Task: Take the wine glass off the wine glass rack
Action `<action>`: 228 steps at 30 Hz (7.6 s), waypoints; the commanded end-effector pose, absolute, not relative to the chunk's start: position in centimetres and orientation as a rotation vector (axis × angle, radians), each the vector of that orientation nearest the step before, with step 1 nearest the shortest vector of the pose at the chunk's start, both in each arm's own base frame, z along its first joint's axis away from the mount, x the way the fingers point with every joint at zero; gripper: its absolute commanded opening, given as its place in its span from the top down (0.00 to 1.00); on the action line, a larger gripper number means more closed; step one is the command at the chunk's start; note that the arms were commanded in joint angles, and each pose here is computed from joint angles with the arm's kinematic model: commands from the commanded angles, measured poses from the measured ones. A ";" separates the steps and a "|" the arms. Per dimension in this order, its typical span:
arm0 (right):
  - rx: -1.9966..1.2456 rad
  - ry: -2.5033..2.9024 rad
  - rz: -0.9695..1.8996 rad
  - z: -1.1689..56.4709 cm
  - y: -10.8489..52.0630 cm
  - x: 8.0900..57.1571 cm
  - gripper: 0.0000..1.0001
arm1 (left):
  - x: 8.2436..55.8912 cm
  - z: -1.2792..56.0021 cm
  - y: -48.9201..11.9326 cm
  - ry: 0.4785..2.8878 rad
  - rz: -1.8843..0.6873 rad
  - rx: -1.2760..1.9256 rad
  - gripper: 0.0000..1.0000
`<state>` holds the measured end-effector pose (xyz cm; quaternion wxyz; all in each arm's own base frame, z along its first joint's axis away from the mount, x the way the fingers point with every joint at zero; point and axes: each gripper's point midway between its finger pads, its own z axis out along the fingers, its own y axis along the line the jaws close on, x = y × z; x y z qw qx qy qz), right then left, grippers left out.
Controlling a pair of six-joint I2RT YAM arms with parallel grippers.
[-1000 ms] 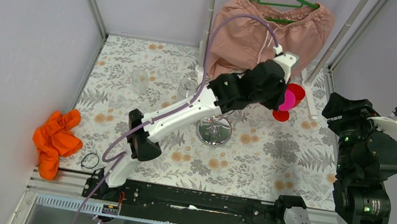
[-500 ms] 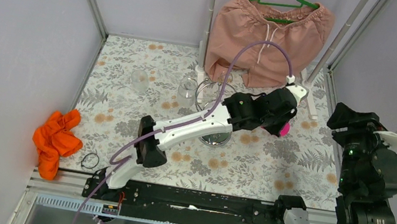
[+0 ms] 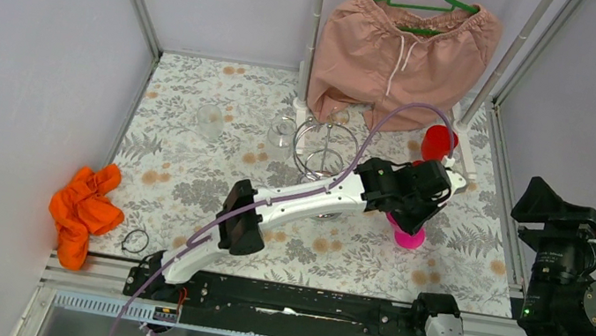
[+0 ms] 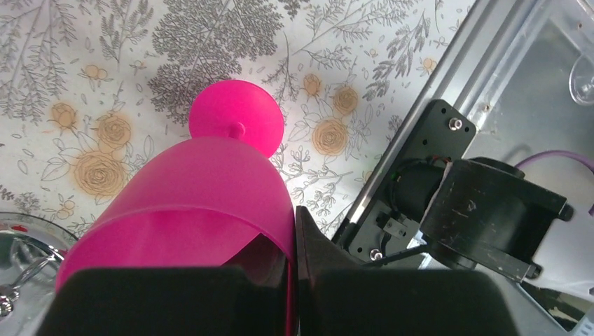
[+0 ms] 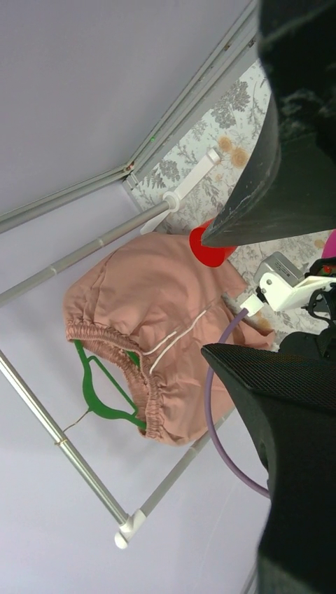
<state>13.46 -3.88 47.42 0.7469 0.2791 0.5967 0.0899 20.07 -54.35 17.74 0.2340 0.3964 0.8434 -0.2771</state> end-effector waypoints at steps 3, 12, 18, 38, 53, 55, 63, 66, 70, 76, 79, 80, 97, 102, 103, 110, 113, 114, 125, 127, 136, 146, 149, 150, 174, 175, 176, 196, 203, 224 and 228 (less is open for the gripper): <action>0.629 1.316 0.188 46.1 -4.1 13.3 0.40 | 18.9 18.7 -53.2 2.302 -0.755 1.194 1.00; 0.625 1.337 0.208 44.6 -3.7 13.8 0.40 | 20.1 15.5 -51.1 2.351 -0.539 1.251 1.00; 0.624 1.336 0.211 44.4 -3.6 14.0 0.39 | 20.7 14.3 -49.8 2.369 -0.431 1.274 1.00; 0.610 1.364 0.233 43.1 -2.9 15.5 0.39 | 21.1 11.2 -47.2 2.437 -0.250 1.338 1.00; 0.598 1.379 0.249 42.8 -2.5 16.1 0.38 | 21.9 11.7 -47.4 2.416 -0.259 1.309 0.43; 0.593 1.382 0.251 42.8 -2.4 16.1 0.38 | 21.9 11.9 -47.5 2.411 -0.266 1.304 0.41; 0.589 1.387 0.251 42.6 -2.3 16.2 0.38 | 21.8 14.6 -48.1 2.379 -0.345 1.252 0.36; 0.590 1.388 0.254 42.5 -2.3 16.3 0.38 | 21.7 16.6 -48.3 2.347 -0.394 1.220 0.36; 0.589 1.390 0.262 42.4 -2.1 16.4 0.38 | 21.5 19.2 -48.5 2.311 -0.462 1.184 0.36; 0.586 1.386 0.284 42.5 -1.9 16.5 0.38 | 20.8 23.6 -48.6 2.244 -0.576 1.136 0.36; 0.584 1.390 0.302 42.5 -1.6 16.7 0.38 | 20.6 26.4 -48.4 2.192 -0.633 1.102 0.36; 0.580 1.394 0.311 42.4 -1.4 16.8 0.38 | 20.5 27.4 -48.4 2.172 -0.654 1.091 0.36; 0.532 1.417 0.355 42.7 -0.3 17.2 0.38 | 25.1 48.0 -39.3 1.753 -1.520 0.444 0.41; 0.507 1.437 0.371 42.3 0.4 18.0 0.38 | 29.3 50.5 -33.1 1.698 -1.491 0.199 0.41; 0.505 1.443 0.371 42.2 0.4 18.2 0.38 | 30.0 50.6 -31.8 1.695 -1.480 0.153 0.41; 0.477 1.475 0.399 41.6 1.3 20.0 0.38 | 34.8 48.3 -22.5 1.713 -1.429 -0.151 0.43; 0.464 1.496 0.418 41.3 1.9 21.0 0.38 | 36.3 45.9 -19.5 1.759 -1.360 -0.237 0.44; 0.461 1.499 0.423 41.3 2.0 21.3 0.38 | 36.8 44.9 -18.7 1.782 -1.321 -0.265 0.44; 0.441 1.550 0.511 39.9 4.0 25.0 0.38 | 37.7 34.0 -17.8 2.008 -1.224 -0.312 0.44; 0.440 1.554 0.523 39.8 4.2 25.4 0.38 | 37.6 32.4 -17.9 2.045 -1.220 -0.318 0.44; 0.447 1.571 0.567 38.9 4.9 26.4 0.38 | 36.5 27.9 -17.9 2.134 -1.209 -0.329 0.44; 0.461 1.581 0.575 38.1 5.0 26.7 0.38 | 35.0 26.9 -20.5 2.153 -1.291 -0.269 0.44; 0.462 1.581 0.574 38.0 5.0 26.8 0.38 | 35.0 27.3 -21.3 2.147 -1.300 -0.246 0.44; 0.459 1.581 0.574 38.1 5.0 26.8 0.38 | 34.9 27.4 -21.6 2.147 -1.305 -0.239 0.44; 0.470 1.578 0.583 38.1 5.0 26.4 0.38 | 33.1 28.3 -21.4 2.140 -1.284 -0.176 0.65; 0.470 1.577 0.583 38.1 5.0 26.4 0.38 | 33.0 28.4 -21.4 2.139 -1.283 -0.173 0.64; 0.461 1.583 0.593 38.1 5.2 26.4 0.38 | 32.9 28.4 -21.4 2.138 -1.283 -0.168 0.63; 0.463 1.612 0.641 37.5 6.1 27.4 0.38 | 33.3 27.3 -21.7 2.129 -1.300 -0.114 0.88; 0.461 1.620 0.663 37.2 6.4 27.8 0.39 | 33.4 28.5 -20.9 2.098 -1.302 -0.129 0.90; 0.451 1.632 0.672 36.5 6.7 28.0 0.38 | 33.8 28.7 -20.7 2.087 -1.333 -0.108 0.80; 0.453 1.632 0.673 36.5 6.7 27.9 0.38 | 34.0 28.9 -20.5 2.081 -1.327 -0.105 0.86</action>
